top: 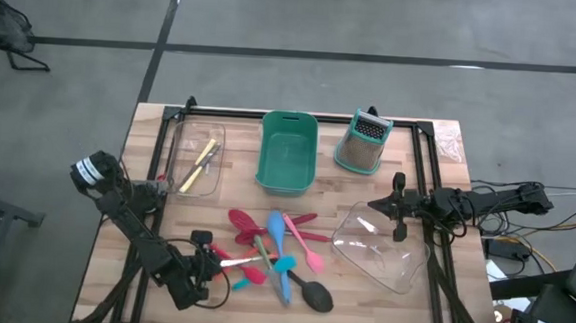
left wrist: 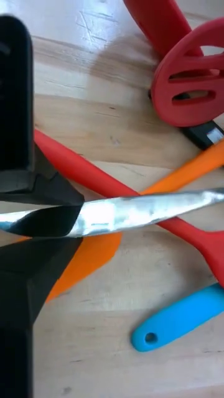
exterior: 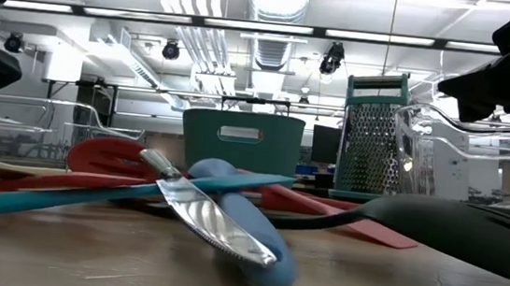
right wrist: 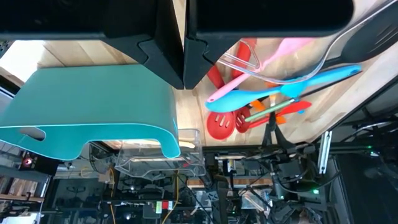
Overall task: Pick & Place Kitchen Items
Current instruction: Put the orange table knife into the top transparent bin
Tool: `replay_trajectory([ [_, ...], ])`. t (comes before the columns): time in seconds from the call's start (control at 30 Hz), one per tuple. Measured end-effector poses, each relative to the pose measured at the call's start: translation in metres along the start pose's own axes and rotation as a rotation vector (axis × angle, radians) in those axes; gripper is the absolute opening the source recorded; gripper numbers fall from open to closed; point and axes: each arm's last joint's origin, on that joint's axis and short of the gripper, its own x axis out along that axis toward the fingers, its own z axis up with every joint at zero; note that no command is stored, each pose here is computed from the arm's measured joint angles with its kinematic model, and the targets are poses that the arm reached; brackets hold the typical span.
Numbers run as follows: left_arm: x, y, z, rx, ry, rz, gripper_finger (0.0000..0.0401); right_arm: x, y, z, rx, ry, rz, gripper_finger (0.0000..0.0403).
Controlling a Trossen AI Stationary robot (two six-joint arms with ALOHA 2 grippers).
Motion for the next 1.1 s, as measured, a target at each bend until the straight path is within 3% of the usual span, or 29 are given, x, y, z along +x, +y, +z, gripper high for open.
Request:
replay_trajectory([
  [0.5, -0.001, 0.002, 0.001, 0.028, -0.020, 0.051, 0.0059, 0.000, 0.000, 0.000, 0.000, 0.000, 0.000, 0.0008],
  [0.83, -0.007, 0.005, 0.004, 0.046, -0.046, 0.051, 0.0008, 0.000, 0.000, 0.000, 0.000, 0.000, 0.000, 0.0008],
  [1.1, -0.016, 0.008, 0.009, 0.039, -0.083, 0.040, 0.0006, 0.000, 0.000, 0.000, -0.002, 0.000, 0.000, 0.0008],
])
